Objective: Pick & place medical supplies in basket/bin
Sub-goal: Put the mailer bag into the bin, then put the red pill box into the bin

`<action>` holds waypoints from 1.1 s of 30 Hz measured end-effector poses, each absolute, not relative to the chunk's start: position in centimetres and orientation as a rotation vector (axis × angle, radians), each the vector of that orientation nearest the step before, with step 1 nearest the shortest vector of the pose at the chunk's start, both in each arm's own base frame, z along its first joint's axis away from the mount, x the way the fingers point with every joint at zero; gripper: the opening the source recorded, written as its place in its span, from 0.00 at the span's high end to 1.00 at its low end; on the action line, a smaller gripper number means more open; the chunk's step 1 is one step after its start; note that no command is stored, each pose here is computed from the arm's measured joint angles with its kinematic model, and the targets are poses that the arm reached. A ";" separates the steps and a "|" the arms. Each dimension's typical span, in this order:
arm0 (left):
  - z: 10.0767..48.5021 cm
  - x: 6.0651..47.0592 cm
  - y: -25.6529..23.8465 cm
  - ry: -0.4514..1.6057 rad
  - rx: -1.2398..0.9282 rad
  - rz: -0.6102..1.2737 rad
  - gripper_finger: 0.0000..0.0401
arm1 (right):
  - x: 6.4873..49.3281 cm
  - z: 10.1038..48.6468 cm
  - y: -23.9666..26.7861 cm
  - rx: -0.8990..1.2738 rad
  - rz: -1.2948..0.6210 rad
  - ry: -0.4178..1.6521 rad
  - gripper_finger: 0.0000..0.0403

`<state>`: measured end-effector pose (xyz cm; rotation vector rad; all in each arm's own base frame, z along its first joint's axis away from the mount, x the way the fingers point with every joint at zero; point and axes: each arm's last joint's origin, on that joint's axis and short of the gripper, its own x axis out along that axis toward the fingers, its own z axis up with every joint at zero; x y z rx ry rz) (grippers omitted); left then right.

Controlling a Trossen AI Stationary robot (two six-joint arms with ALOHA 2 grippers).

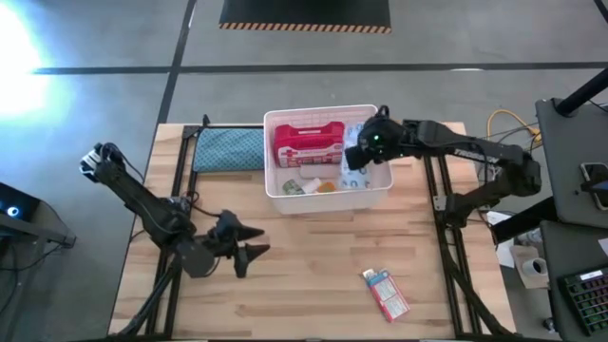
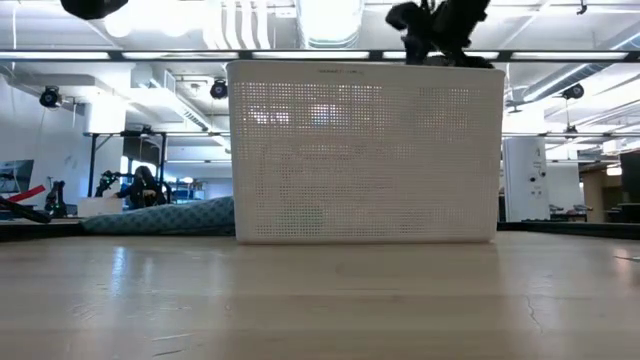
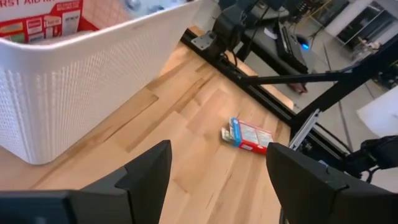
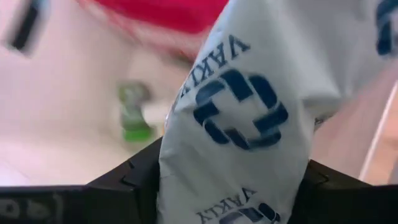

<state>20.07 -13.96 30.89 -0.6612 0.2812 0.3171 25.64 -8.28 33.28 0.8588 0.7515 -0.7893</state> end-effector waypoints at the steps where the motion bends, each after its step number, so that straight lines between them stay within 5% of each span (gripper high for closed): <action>1: 30.7 20.2 -14.1 0.286 -0.657 0.320 0.40 | 25.7 32.9 -8.3 0.855 -0.803 0.784 0.46; 16: 30.0 20.7 -14.5 0.308 -0.667 0.321 0.40 | 25.4 34.5 -6.6 0.684 -0.909 0.758 0.15; 33: 30.0 20.7 -14.5 0.313 -0.636 0.318 0.40 | 20.7 35.0 9.6 0.845 -0.531 1.167 0.15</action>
